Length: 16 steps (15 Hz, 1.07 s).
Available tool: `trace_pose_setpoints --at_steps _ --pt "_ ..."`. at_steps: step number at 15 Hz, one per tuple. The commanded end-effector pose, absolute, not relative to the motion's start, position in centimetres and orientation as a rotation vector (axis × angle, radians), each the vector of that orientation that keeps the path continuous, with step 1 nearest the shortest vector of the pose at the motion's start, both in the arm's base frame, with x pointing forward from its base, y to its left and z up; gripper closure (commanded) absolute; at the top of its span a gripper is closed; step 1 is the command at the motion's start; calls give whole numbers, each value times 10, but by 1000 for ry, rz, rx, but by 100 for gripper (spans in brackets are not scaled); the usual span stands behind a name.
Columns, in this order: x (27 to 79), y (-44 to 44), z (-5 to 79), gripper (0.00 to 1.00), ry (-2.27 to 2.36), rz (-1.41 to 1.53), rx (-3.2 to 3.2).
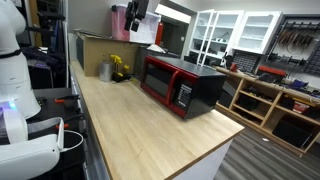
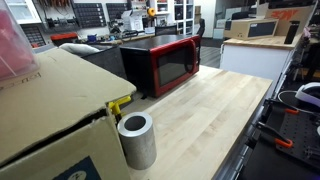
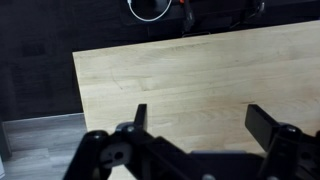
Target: Open the microwave.
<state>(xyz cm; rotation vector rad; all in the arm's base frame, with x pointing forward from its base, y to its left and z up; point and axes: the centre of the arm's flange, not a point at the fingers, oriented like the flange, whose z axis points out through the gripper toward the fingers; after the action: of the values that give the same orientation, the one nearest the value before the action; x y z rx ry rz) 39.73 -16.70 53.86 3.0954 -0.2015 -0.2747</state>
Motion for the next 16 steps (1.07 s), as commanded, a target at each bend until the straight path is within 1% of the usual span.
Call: trace_pose_setpoints --at_steps 1,10,16 --pt "397 -167 539 0 -201 -275 3095" --pt "397 -167 539 0 -202 -275 3095" --pt "361 -194 506 0 -559 -221 3116"
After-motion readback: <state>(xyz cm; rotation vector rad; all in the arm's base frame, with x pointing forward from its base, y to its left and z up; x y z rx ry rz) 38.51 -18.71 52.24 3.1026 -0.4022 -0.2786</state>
